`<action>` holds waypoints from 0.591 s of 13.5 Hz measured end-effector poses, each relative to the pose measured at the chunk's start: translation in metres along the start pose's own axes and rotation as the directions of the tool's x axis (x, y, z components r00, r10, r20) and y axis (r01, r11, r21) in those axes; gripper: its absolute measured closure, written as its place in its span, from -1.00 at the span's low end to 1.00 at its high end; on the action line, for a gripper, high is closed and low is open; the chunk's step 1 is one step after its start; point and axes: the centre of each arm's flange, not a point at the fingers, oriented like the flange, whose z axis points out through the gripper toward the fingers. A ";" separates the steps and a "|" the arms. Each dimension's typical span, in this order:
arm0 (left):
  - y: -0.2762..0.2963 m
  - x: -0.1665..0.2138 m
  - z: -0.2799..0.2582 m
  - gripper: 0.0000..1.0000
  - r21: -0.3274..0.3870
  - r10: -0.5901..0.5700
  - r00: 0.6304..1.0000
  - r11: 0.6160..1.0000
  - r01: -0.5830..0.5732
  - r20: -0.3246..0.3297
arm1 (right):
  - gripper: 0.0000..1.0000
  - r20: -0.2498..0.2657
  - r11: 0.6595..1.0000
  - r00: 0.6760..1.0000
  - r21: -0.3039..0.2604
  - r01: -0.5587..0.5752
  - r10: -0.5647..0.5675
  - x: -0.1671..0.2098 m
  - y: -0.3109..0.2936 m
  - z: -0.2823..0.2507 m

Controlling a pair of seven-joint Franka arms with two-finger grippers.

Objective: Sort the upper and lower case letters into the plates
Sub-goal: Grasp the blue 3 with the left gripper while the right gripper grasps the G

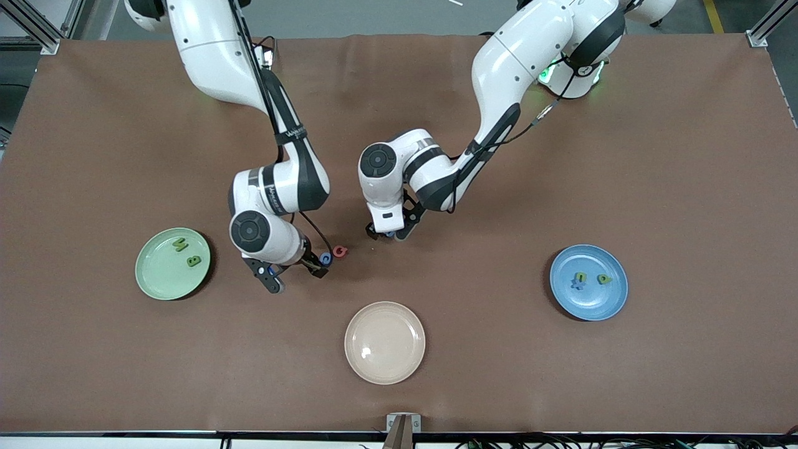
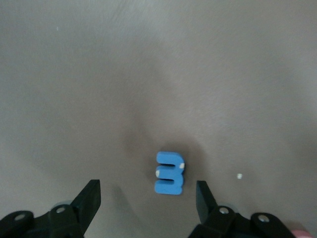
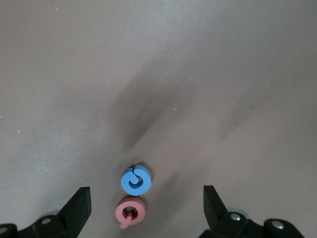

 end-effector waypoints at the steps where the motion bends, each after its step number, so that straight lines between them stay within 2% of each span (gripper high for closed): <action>1: -0.001 -0.001 0.005 -0.60 0.003 -0.013 1.000 1.000 0.013 0.001 | -1.00 -0.006 1.000 1.000 0.005 -0.008 0.008 -0.001 -0.003 0.006; 3: -0.001 0.000 0.007 -0.55 0.004 -0.042 0.999 0.999 0.042 -0.001 | -0.98 -0.022 1.000 1.000 0.027 -0.008 0.008 -0.004 -0.010 0.016; 6: 0.001 0.003 0.008 -0.46 -0.004 -0.048 0.999 0.999 0.048 -0.001 | -0.90 -0.025 1.000 1.000 0.030 -0.005 0.006 -0.007 -0.012 0.024; 7: 0.002 0.004 0.009 -0.45 -0.011 -0.050 0.999 0.999 0.050 0.000 | -0.77 -0.023 1.000 1.000 0.029 -0.003 0.004 -0.009 -0.012 0.025; 8: 0.003 0.007 0.011 -0.40 -0.017 -0.053 0.999 0.998 0.053 -0.001 | -0.77 -0.020 1.000 1.000 0.026 -0.001 0.002 -0.011 -0.013 0.027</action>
